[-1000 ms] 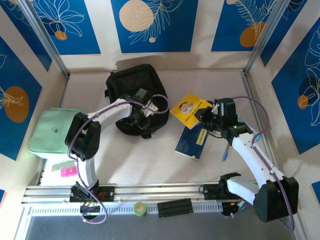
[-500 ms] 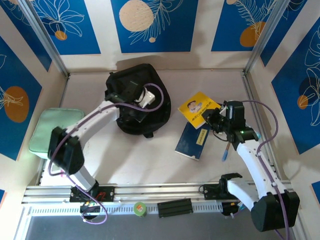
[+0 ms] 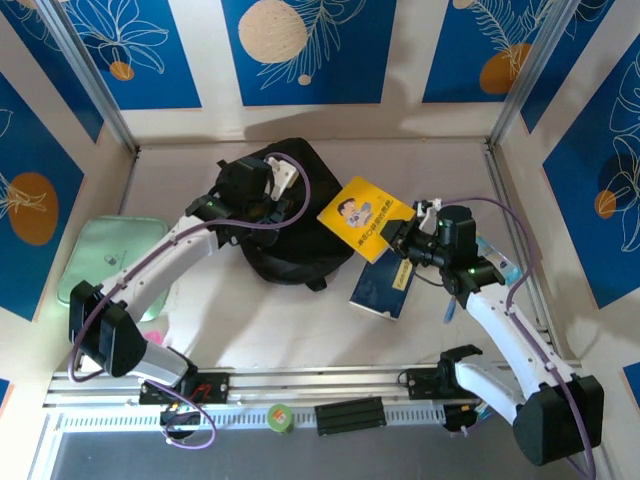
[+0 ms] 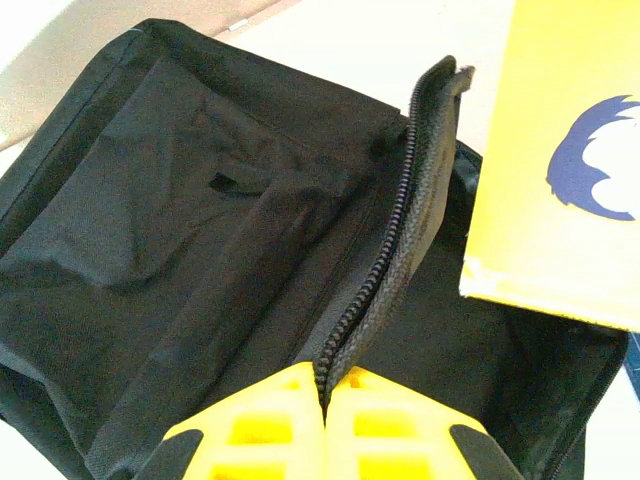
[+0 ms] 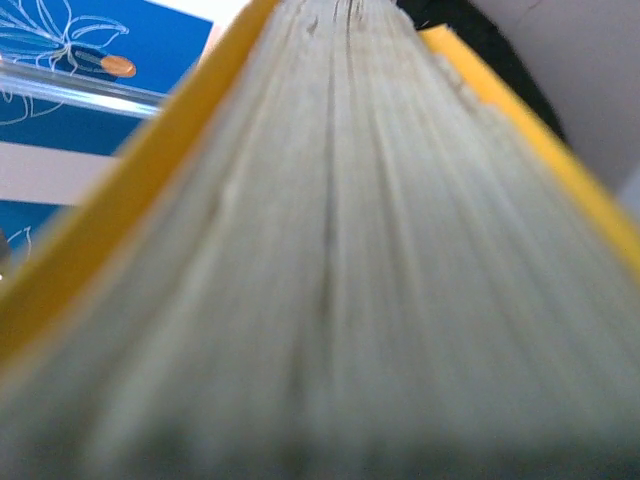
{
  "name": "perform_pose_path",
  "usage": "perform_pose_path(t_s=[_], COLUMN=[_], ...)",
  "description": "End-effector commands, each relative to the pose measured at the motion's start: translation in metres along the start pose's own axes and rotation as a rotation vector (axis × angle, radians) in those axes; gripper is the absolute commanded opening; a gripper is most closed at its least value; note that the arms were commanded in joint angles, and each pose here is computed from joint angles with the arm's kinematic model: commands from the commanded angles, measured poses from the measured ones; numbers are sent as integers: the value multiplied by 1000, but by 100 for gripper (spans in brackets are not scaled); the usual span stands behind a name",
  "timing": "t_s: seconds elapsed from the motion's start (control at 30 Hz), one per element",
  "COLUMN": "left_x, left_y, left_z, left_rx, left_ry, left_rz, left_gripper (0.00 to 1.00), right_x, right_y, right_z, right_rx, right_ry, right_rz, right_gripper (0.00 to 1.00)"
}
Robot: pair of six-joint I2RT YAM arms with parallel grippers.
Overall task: Pack the student bag
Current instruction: Place the book in the student bag.
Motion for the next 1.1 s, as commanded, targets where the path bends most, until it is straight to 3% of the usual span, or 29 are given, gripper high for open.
perform_pose_path(t_s=[0.0,0.17,0.3,0.5,0.73,1.07], left_x=[-1,-4,-9,-12,-14,-17], left_y=[14,18,24,29,29,25], left_z=[18,19,23,29,30,29], left_rx=[-130,-187,-264,-345,-349,-355], left_ry=[21,16,-3,-23,-42,-46], left_rz=[-5,-17,-58,-83,-99,-123], left_gripper=[0,0,0,0,0,0], right_x=[0,-24,-24,13,53,25], right_y=[-9,-17,-35,-79,-119,-172], right_z=[-2,-9,-7,-4,0,-14], right_rx=[4,-24,25,112,186,175], right_ry=[-45,-188,-264,-235,-241,-197], right_rz=[6,-99,-113,-16,137,62], right_gripper=[8,8,8,8,7,7])
Point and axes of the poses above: each hand's point on the last joint's axis, 136 mm out from that joint toward the fingers, its own y axis back along the fingers, its own x axis along the line the jaws close on, z = x × y, the point moved 7 cm from there along y, back along the fingers, and after that the axes turned 15 degrees about -y, right-handed, at the moved point
